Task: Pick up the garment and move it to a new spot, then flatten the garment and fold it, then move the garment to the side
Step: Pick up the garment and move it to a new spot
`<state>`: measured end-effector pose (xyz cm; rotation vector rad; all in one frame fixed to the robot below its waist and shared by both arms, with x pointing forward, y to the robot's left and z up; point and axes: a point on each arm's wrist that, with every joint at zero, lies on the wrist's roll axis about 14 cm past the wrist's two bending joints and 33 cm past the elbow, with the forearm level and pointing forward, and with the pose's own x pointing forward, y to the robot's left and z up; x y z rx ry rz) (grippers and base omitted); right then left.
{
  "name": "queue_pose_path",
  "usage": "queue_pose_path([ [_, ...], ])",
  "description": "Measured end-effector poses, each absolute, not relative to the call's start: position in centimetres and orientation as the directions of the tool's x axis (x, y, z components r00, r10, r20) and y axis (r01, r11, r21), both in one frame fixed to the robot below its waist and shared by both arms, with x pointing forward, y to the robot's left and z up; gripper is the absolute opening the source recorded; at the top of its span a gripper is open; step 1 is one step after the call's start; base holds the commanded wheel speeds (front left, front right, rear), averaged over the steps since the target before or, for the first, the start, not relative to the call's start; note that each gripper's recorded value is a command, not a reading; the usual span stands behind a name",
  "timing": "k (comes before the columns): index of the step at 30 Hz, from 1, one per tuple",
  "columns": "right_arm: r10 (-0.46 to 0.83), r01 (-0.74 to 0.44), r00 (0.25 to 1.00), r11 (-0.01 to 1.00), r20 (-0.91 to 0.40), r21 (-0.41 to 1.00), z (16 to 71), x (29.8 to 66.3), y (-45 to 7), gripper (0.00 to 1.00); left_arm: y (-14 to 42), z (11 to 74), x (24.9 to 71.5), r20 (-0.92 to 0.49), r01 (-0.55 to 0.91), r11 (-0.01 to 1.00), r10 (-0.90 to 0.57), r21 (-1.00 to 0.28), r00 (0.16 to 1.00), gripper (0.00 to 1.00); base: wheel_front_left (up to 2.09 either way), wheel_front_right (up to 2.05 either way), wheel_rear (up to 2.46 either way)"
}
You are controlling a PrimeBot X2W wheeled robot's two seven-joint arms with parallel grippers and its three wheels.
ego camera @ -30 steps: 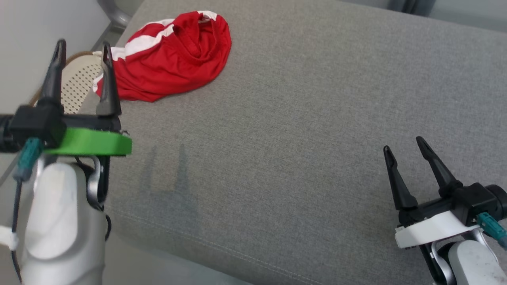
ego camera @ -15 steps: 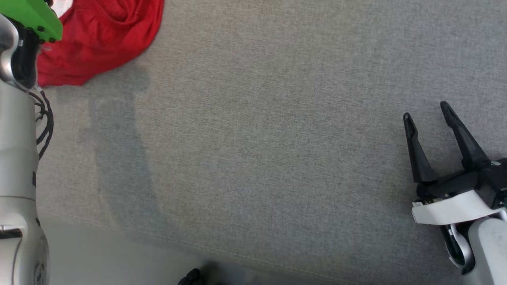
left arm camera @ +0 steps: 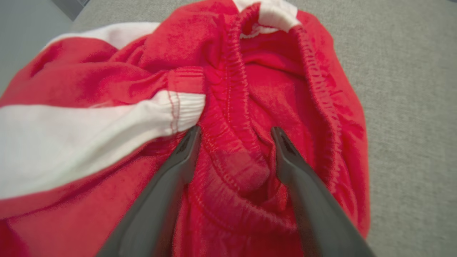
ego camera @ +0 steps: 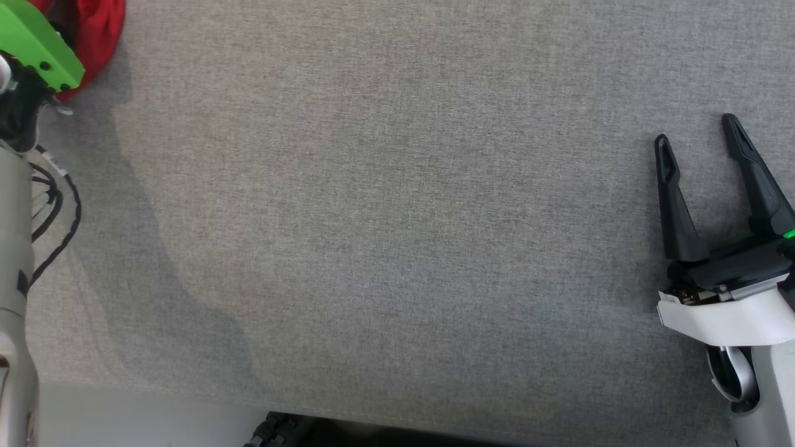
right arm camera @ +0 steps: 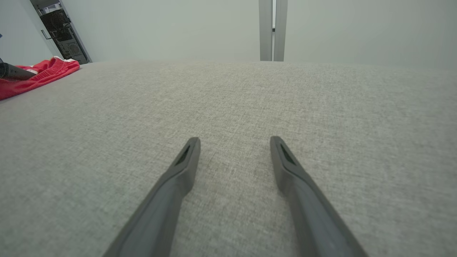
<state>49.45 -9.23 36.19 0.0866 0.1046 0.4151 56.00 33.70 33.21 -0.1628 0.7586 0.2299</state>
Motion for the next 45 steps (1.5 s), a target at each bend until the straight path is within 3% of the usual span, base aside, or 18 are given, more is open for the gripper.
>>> queue_pose_path([
  [2,0.404,-0.395,0.911,0.912,-0.083,0.107,36.1,49.5,-9.3,1.00,33.9,32.9,56.1,-0.690,-0.251,0.967,0.152,-0.044,0.707,0.00,0.00,0.00,0.00],
  [5,0.398,-0.389,0.914,0.915,-0.079,0.109,36.3,49.5,-9.3,1.00,34.3,33.3,56.7,-0.649,-0.239,0.971,0.165,-0.027,0.743,0.00,0.00,0.00,0.00],
  [14,0.383,-0.372,0.921,0.919,-0.069,0.128,37.9,49.2,-9.0,1.00,33.9,40.8,59.0,-0.352,-0.142,0.990,0.136,0.010,0.926,0.00,0.00,0.00,0.00],
  [24,0.369,-0.366,0.929,0.914,0.014,0.173,43.6,47.3,-7.9,1.00,30.3,49.4,57.4,-0.139,0.045,0.995,-0.033,0.088,0.990,0.00,0.00,0.00,0.00],
  [34,0.294,-0.318,0.942,0.936,0.164,0.150,51.4,44.3,-9.8,1.00,22.6,56.7,53.5,0.007,0.282,0.959,-0.282,0.036,0.959,0.00,0.00,0.00,0.00],
  [45,0.086,-0.119,0.965,0.986,0.248,0.119,55.7,39.3,-17.1,1.00,7.2,58.5,48.1,0.048,0.630,0.777,-0.630,0.006,0.775,0.00,0.00,0.00,0.00],
])
